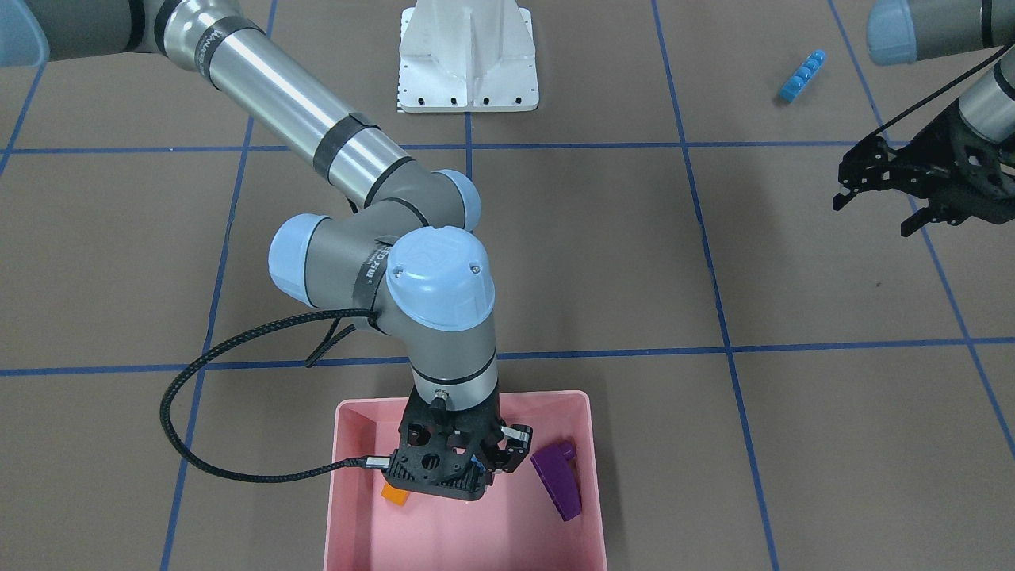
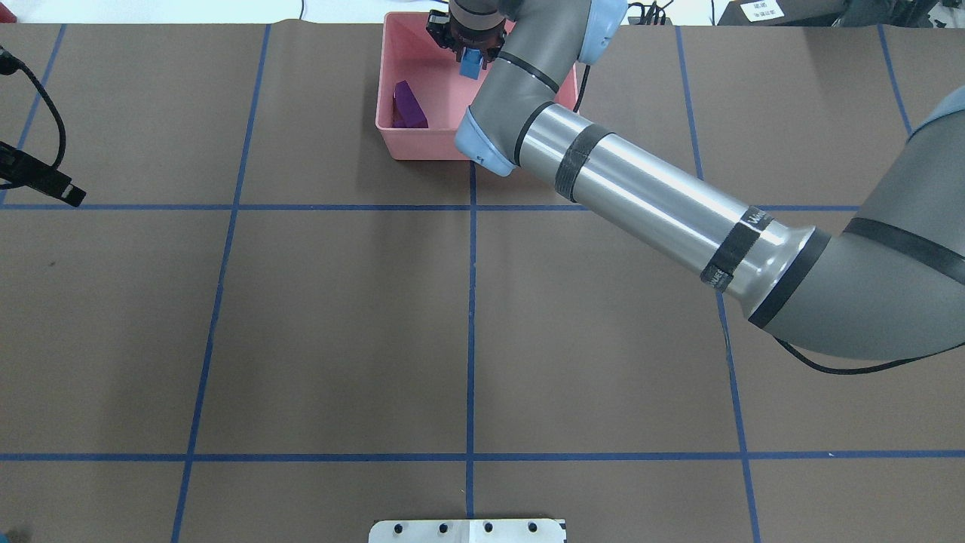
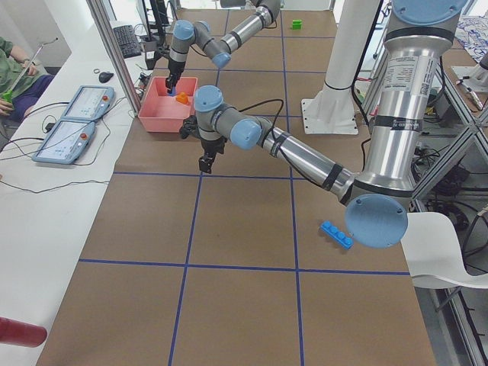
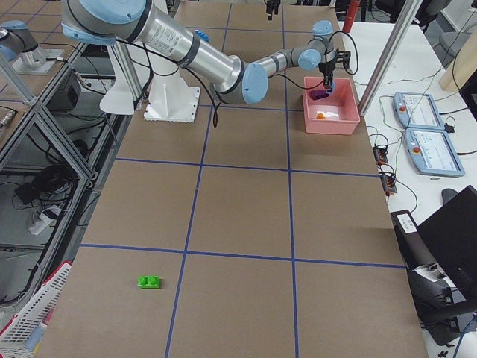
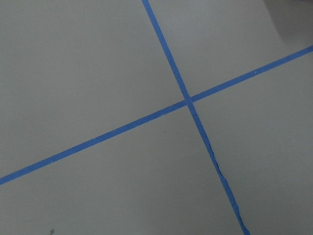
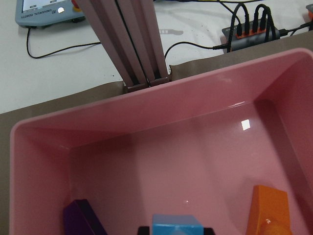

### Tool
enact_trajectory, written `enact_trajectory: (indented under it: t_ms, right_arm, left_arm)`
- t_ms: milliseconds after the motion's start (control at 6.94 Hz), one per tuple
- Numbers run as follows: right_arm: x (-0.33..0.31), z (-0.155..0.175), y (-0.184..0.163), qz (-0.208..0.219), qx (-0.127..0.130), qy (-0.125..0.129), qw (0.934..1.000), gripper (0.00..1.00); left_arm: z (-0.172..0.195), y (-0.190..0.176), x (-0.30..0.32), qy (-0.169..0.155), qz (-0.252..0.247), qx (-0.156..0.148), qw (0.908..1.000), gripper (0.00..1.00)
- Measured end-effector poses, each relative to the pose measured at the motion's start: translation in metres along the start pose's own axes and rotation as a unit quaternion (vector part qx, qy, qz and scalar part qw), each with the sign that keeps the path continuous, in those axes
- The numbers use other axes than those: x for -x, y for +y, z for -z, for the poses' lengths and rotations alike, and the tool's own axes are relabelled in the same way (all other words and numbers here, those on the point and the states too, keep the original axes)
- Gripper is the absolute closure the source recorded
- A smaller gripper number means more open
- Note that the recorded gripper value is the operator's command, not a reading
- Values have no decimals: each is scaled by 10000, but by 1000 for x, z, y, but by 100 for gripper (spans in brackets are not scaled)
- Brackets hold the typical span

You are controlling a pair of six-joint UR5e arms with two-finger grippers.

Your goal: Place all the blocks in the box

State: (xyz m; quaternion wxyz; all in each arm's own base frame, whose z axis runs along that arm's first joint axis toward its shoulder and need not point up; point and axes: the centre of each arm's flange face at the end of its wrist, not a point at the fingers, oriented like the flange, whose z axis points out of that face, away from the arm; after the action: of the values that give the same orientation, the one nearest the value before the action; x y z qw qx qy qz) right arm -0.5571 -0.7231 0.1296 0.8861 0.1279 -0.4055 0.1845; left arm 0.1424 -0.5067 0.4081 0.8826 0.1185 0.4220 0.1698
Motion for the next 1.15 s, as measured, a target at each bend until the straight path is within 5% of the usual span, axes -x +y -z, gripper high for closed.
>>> enact_trajectory:
  t_ms: [576, 1153]
  right_arm:
    - [3, 5, 1, 145, 13, 40, 9999, 1]
    - [-37, 133, 1, 330, 613, 339, 9970, 0]
  left_arm:
    - [1, 3, 0, 11, -1, 3, 10000, 0]
    - [14, 78, 8, -160, -29, -59, 9998, 0]
